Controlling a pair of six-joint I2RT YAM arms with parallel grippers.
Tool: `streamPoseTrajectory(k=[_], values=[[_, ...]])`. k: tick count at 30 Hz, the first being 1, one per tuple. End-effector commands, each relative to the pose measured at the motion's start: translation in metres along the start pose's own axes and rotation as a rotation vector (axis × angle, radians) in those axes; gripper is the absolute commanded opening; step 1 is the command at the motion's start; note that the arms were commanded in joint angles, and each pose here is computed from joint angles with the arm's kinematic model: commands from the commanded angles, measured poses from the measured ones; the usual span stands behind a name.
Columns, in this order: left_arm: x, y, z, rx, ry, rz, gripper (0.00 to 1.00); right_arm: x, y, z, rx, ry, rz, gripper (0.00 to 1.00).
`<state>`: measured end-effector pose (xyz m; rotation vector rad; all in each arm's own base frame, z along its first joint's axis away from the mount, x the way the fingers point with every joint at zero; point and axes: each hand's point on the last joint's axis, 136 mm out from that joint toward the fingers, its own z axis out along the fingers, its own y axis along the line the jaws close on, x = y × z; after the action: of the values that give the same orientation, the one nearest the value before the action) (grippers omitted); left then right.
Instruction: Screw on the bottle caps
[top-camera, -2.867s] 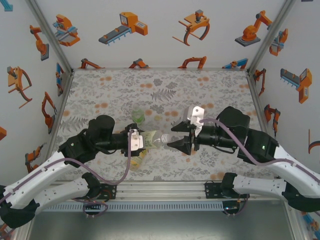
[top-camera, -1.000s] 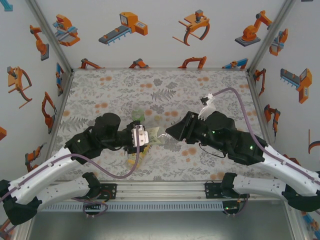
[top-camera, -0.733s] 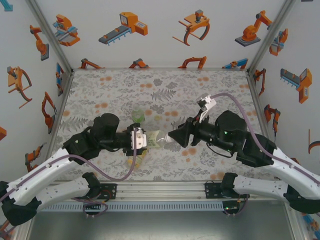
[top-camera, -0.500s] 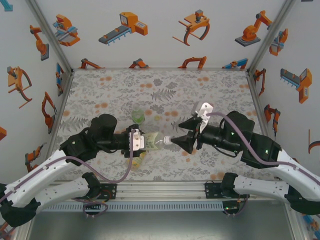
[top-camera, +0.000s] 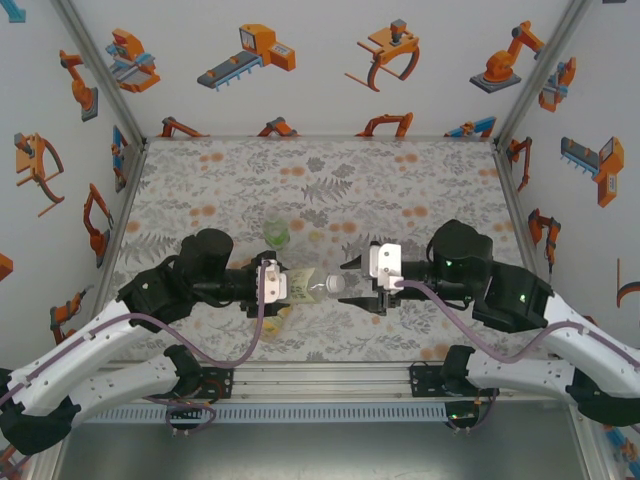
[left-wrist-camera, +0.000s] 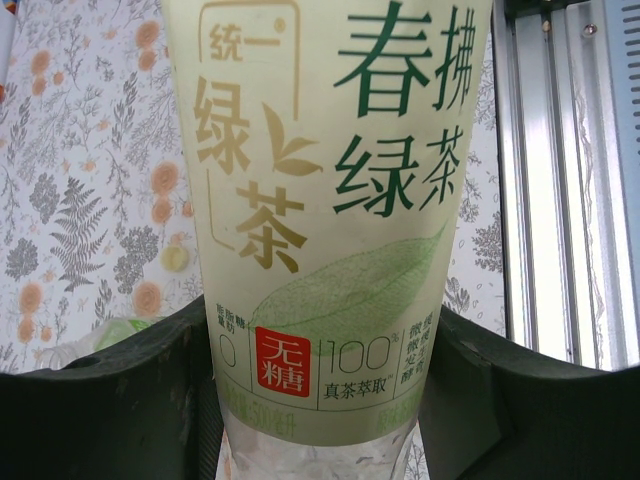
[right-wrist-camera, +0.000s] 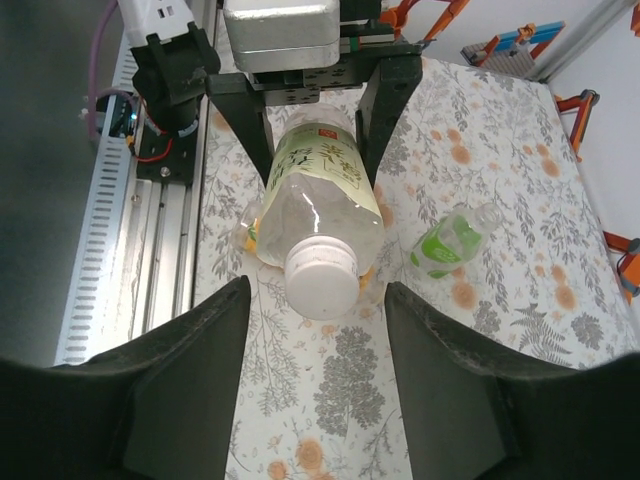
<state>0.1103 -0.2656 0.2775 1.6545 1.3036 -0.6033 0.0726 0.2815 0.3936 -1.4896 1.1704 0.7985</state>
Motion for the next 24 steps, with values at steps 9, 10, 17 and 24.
streamPoseTrajectory(k=[9,10,17,24], values=[[-0.018,-0.001,-0.009,0.008,-0.053,0.02,0.0,-0.005,-0.003,0.004,0.009,-0.032,-0.015,0.45],[-0.018,-0.001,-0.009,0.008,-0.053,0.02,0.0,-0.004,-0.003,0.004,0.008,-0.03,-0.014,0.44],[-0.017,0.0,-0.009,0.006,-0.051,0.021,0.0,0.003,-0.003,0.01,0.005,-0.009,0.001,0.42],[-0.016,0.0,-0.008,0.003,-0.046,0.022,0.0,0.004,-0.007,0.01,0.029,-0.013,0.01,0.28]])
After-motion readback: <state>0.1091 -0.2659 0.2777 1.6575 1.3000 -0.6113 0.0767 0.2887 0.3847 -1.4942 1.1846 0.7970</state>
